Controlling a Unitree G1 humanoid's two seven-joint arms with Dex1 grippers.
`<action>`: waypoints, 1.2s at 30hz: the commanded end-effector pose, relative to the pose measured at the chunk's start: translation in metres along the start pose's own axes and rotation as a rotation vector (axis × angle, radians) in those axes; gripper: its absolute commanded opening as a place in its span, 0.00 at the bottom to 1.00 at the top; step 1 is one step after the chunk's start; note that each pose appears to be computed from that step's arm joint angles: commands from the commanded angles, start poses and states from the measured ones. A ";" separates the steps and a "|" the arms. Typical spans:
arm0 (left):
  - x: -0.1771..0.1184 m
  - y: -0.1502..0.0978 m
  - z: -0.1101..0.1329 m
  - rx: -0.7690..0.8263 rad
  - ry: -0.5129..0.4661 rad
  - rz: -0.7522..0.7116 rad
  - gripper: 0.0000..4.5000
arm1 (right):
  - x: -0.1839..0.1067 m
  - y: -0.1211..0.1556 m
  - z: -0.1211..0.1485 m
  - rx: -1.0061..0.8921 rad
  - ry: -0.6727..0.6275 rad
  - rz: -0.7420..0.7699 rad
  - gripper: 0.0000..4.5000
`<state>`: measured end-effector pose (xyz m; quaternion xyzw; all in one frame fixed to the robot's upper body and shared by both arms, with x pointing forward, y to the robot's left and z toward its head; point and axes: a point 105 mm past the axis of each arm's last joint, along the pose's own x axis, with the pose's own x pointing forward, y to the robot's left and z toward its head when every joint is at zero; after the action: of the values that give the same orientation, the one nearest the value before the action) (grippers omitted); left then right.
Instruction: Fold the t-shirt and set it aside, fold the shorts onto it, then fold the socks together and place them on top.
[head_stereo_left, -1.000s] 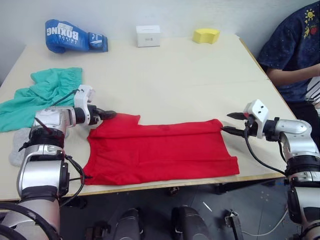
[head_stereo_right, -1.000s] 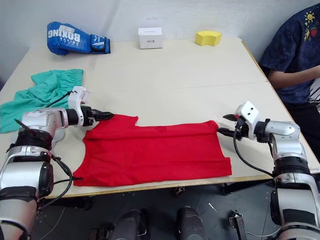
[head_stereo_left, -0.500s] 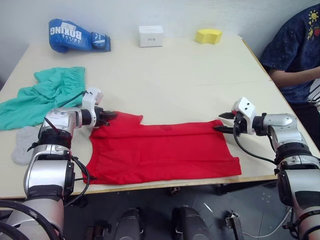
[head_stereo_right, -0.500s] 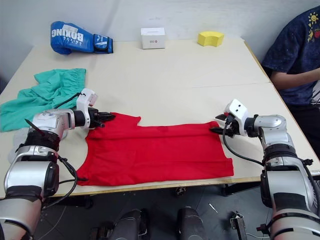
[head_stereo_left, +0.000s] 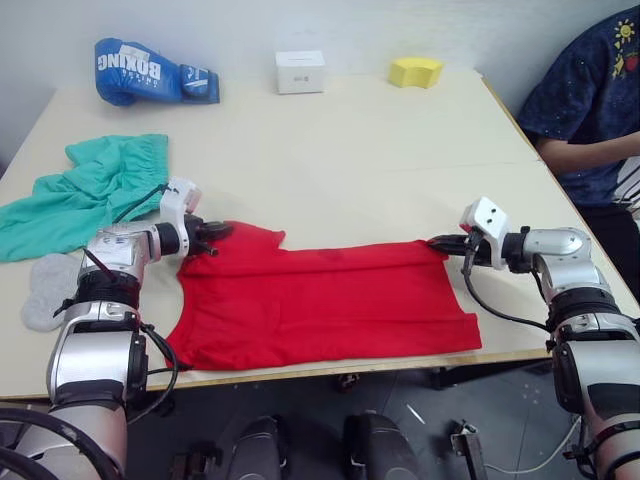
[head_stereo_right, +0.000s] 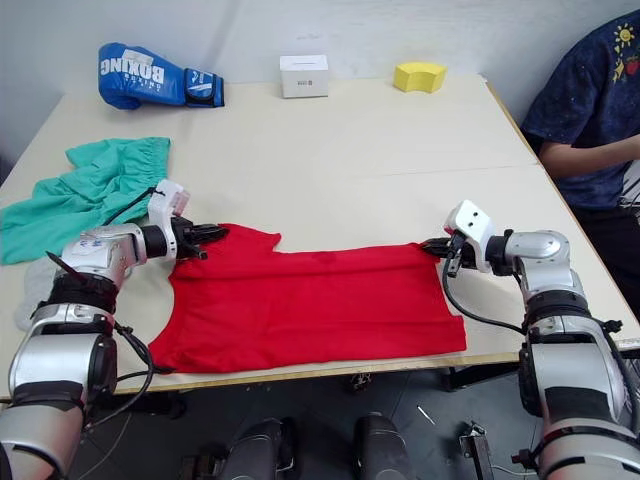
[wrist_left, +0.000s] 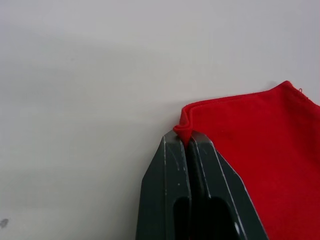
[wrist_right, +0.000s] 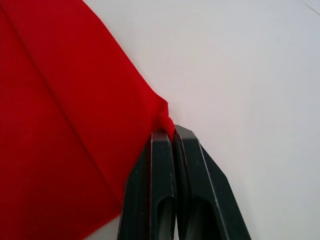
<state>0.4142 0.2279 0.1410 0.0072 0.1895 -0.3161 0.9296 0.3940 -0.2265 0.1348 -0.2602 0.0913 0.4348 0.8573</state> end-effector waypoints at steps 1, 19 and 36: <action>-0.016 0.001 0.020 0.141 -0.120 -0.014 0.00 | -0.012 -0.004 0.019 -0.140 -0.107 -0.059 0.00; -0.099 -0.070 -0.035 1.312 -0.223 -0.182 0.00 | -0.037 0.049 -0.008 -0.544 -0.186 -0.202 0.00; -0.106 -0.065 -0.067 1.597 -0.097 -0.248 0.00 | -0.038 0.079 -0.040 -0.597 -0.116 -0.098 0.00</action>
<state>0.2740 0.2437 0.1161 0.6246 -0.1249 -0.4671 0.6133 0.3159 -0.2275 0.0939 -0.4805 -0.1262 0.4103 0.7648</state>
